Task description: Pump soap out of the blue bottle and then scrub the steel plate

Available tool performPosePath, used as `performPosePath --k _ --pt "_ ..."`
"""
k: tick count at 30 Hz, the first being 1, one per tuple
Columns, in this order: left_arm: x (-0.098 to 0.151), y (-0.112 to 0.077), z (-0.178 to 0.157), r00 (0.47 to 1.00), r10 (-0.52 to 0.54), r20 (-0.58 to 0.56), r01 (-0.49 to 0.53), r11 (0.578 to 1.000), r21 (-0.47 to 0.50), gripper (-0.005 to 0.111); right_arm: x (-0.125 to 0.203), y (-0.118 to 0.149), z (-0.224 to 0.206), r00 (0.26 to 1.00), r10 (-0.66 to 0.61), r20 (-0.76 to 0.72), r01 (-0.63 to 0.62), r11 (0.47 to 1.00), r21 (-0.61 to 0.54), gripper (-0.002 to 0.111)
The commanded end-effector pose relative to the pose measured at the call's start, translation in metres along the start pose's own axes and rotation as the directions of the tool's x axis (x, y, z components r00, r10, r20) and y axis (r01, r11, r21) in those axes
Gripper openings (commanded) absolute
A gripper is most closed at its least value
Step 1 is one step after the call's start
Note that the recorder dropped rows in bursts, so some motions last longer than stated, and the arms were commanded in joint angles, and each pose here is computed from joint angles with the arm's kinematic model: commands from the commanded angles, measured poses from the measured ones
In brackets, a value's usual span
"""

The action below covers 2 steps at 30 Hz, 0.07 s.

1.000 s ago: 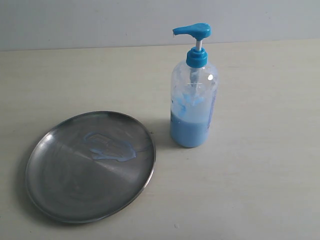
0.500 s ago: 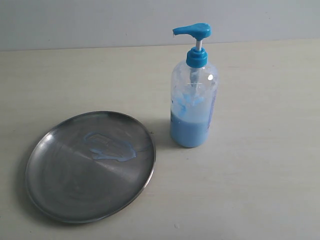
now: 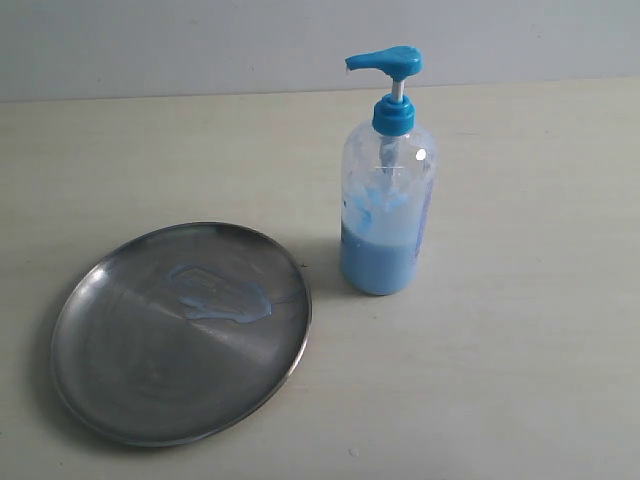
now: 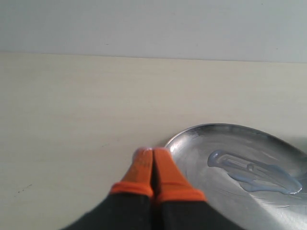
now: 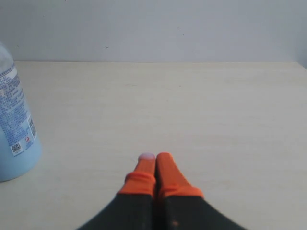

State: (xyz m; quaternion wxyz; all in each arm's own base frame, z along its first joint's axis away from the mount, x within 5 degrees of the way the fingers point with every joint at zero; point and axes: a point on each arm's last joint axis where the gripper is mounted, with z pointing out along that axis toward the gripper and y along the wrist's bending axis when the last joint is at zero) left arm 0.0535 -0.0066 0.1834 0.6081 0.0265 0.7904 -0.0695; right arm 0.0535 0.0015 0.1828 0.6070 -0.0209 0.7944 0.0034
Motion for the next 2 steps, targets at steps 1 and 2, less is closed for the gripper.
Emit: performPosePath --k 1,2 --pt "0.0001 0.0 -0.0001 1.0 -0.002 0.01 0.002 1.0 0.0 0.0 -0.0001 -0.0004 0.0001 1.0 -0.004 0.018 0.003 1.0 0.007 0.0" --pt "0.0001 0.0 -0.0001 1.0 -0.002 0.01 0.002 1.0 0.0 0.0 -0.0001 -0.0004 0.0001 1.0 -0.004 0.018 0.003 1.0 0.007 0.0"
